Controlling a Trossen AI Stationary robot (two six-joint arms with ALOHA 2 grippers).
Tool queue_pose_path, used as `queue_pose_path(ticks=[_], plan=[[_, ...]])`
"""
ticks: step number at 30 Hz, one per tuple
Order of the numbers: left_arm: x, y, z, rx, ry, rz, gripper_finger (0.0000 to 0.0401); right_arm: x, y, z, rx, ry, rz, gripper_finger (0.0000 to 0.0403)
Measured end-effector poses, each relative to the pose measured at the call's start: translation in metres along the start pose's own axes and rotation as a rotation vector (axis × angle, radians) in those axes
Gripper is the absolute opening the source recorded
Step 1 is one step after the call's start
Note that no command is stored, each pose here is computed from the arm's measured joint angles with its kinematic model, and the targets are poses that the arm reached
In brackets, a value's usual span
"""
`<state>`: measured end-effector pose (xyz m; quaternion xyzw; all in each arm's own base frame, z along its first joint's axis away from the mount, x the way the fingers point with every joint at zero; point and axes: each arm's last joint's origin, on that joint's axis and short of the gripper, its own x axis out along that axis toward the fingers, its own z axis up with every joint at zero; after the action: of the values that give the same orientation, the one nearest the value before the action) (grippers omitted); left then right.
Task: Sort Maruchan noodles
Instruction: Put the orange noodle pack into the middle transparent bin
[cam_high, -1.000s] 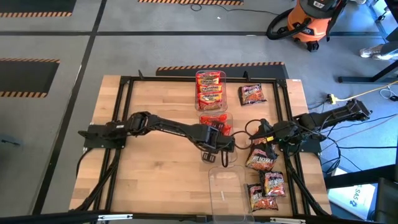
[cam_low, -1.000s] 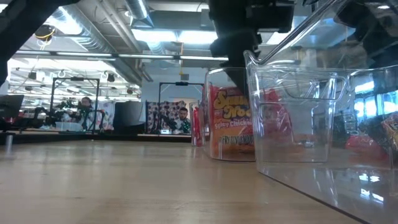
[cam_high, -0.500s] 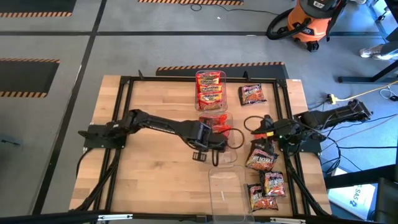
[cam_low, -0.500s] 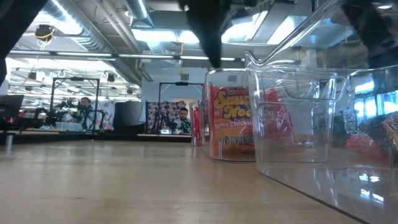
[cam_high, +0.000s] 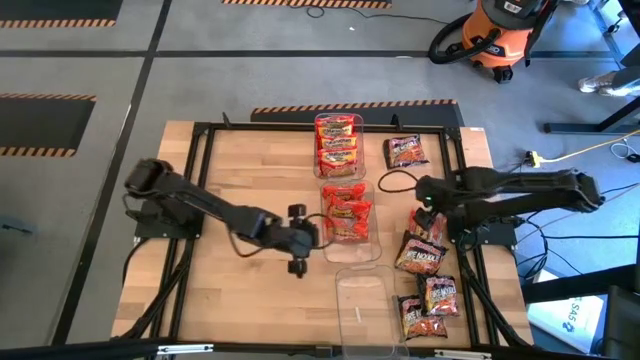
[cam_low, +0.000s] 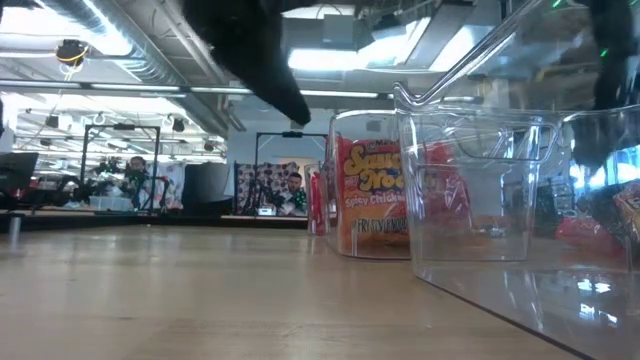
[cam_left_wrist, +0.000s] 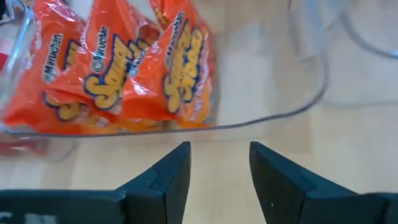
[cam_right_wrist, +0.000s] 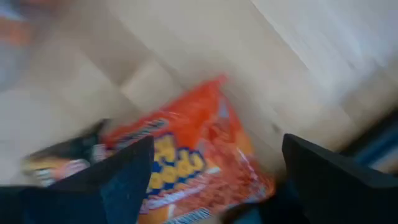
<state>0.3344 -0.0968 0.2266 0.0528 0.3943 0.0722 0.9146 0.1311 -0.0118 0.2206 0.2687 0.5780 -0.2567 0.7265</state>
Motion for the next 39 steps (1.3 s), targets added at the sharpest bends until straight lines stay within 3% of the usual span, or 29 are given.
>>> queue_pose_path(ticks=[5, 8, 17, 21, 24, 33, 39], plan=[[-0.002, -0.005, -0.024, -0.066, -0.123, -0.05, 0.0156, 0.021, 0.0, 0.016, 0.049, 0.134, -0.049, 0.0332], [0.0, -0.011, -0.034, -0.068, -0.111, -0.065, 0.0156, 0.034, 0.004, 0.021, 0.062, 0.22, -0.068, 0.0325], [0.002, -0.019, -0.037, -0.048, -0.11, -0.075, 0.0156, 0.07, 0.011, 0.027, 0.058, 0.361, -0.088, 0.0319], [0.002, -0.019, -0.037, -0.048, -0.111, -0.075, 0.0156, 0.081, 0.012, 0.025, 0.029, 0.399, -0.044, 0.0312], [0.002, -0.019, -0.037, -0.05, -0.116, -0.076, 0.0156, 0.082, 0.013, 0.026, 0.025, 0.396, -0.028, 0.0282], [0.002, -0.019, -0.035, -0.06, -0.134, -0.08, 0.0156, 0.082, 0.012, 0.026, -0.042, 0.377, -0.054, 0.0133], [0.001, -0.019, -0.034, -0.067, -0.144, -0.083, 0.0156, 0.081, 0.011, 0.026, -0.086, 0.36, -0.065, 0.0073]])
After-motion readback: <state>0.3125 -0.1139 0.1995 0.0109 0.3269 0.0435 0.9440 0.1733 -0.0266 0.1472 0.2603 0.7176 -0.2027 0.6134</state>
